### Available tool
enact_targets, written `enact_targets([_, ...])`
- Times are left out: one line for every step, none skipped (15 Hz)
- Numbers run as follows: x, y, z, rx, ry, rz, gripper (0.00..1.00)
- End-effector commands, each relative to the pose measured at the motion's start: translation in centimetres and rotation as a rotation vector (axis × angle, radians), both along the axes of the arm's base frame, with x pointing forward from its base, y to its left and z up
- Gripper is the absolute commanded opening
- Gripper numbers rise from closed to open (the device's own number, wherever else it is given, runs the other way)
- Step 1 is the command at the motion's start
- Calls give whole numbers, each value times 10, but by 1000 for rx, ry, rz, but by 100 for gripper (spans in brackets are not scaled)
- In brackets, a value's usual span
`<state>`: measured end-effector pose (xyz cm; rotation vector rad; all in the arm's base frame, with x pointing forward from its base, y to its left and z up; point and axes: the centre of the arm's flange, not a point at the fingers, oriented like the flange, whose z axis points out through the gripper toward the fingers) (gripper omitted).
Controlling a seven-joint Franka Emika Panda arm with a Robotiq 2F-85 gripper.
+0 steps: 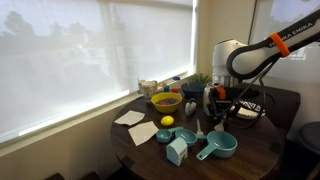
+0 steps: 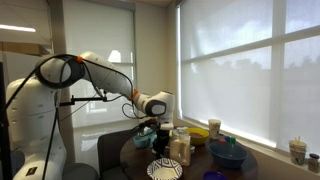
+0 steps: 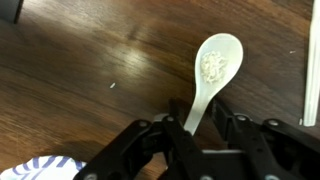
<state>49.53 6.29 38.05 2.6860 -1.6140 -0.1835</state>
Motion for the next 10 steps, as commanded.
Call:
enact_targets([8,5,-2,-20,-12,-6,30])
enact_targets([8,5,-2,-20,-13,-6,33])
enact_targets([9,6,-2,-21,-15,-4,33])
enact_targets([9,6,-2,-23,-17,-1,34])
enact_targets([9,7,-1,-24,-18,2,33])
enact_targets([9,7,-2,-25,-18,3,32])
enact_targets([9,8,-2,-25,-19,6,27])
enact_targets([10,8,-2,-26,-19,8,27])
enact_targets([10,9,-2,-28,-22,11,23])
enact_targets([10,10,-1,-29,-23,14,23])
